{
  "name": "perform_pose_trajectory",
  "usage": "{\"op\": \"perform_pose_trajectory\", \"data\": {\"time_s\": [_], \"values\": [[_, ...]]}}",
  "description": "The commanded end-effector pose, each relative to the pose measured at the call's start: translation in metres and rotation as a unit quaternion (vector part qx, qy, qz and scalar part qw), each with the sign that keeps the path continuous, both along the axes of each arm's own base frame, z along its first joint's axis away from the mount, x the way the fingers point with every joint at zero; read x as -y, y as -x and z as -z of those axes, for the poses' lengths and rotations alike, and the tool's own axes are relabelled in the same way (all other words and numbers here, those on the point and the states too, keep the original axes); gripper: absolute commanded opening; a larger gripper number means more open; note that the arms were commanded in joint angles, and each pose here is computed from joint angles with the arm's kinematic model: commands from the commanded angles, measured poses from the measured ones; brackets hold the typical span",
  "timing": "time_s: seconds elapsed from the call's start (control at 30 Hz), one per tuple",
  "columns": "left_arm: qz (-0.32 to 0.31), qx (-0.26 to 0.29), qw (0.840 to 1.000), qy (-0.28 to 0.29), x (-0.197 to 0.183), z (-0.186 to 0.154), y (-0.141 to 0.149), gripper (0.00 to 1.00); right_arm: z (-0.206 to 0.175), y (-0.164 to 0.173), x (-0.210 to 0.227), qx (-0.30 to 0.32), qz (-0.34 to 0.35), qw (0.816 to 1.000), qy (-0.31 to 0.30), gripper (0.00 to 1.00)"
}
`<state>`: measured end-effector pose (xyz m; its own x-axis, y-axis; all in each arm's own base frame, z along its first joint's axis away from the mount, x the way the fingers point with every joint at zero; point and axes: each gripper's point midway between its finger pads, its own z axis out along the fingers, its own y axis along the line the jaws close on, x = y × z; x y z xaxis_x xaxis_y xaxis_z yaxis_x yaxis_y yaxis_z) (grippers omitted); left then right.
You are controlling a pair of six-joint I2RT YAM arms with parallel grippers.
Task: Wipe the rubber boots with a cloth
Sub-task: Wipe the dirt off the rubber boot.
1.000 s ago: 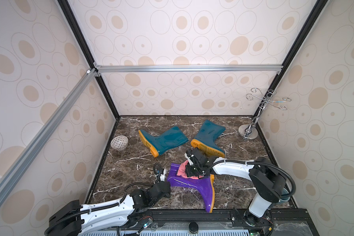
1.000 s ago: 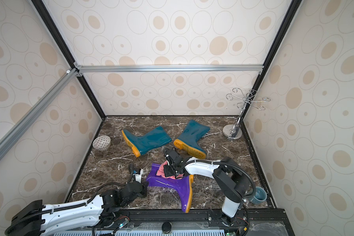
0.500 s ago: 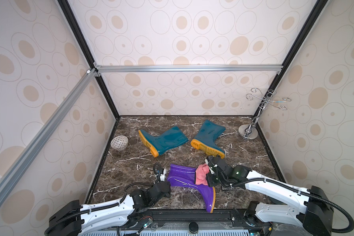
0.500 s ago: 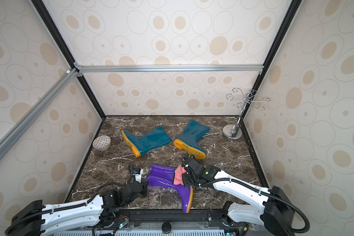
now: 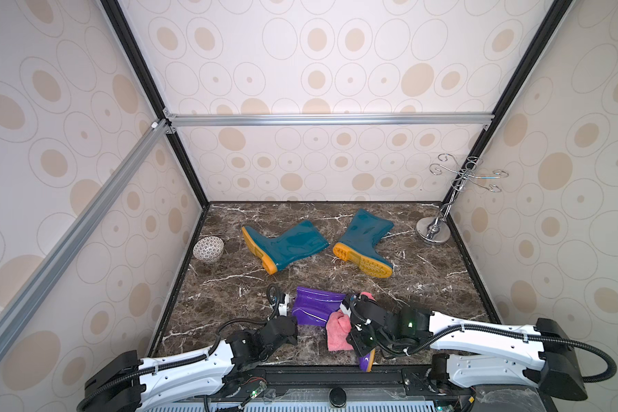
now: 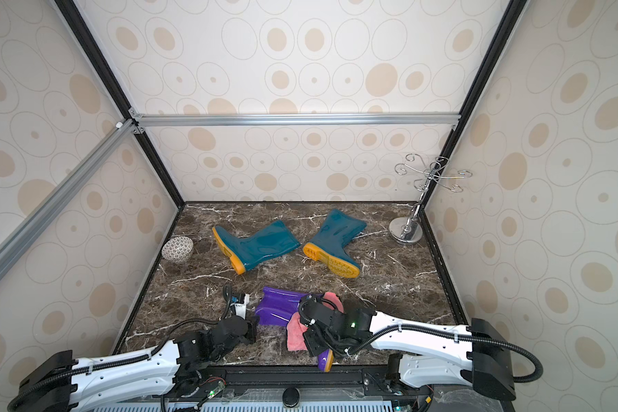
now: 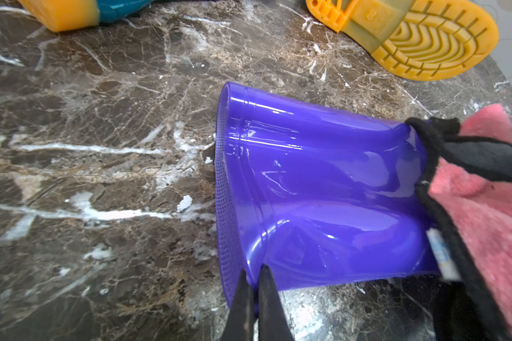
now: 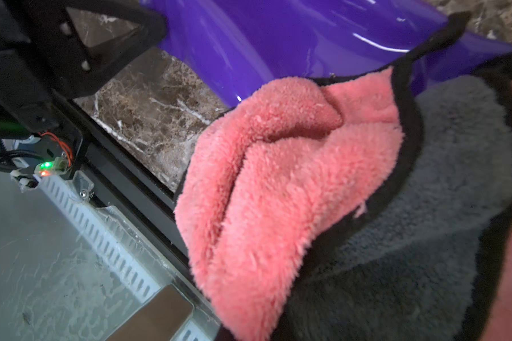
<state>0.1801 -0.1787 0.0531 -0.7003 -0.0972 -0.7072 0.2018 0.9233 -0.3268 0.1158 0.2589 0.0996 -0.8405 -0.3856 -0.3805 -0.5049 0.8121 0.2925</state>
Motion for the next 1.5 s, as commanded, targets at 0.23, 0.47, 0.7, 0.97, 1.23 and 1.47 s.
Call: {"op": "perform_pose_trajectory", "data": {"time_s": [0.23, 0.47, 0.7, 0.97, 1.23, 1.47], "values": [[-0.012, 0.007, 1.0, 0.011, 0.002, -0.008, -0.006, 0.0, 0.004, -0.107, -0.04, 0.017, 0.034, 0.999, -0.012, 0.0], [-0.01, 0.012, 1.0, 0.011, 0.004, -0.011, -0.008, 0.0, 0.007, -0.125, 0.015, 0.048, 0.11, 0.992, 0.045, 0.0], [-0.008, 0.009, 1.0, 0.001, 0.004, -0.005, -0.009, 0.0, 0.021, -0.053, 0.059, -0.03, 0.126, 0.991, 0.039, 0.0], [-0.007, 0.011, 1.0, -0.002, 0.006, -0.007, -0.012, 0.0, -0.005, -0.01, 0.08, -0.006, 0.12, 0.991, 0.05, 0.0], [-0.007, 0.007, 1.0, 0.001, 0.005, -0.005, -0.01, 0.0, 0.015, -0.014, 0.071, 0.011, 0.105, 0.993, 0.056, 0.0], [-0.008, 0.0, 1.0, 0.001, 0.003, -0.001, -0.008, 0.0, 0.013, -0.064, 0.027, 0.02, 0.094, 0.995, 0.032, 0.0]]}}
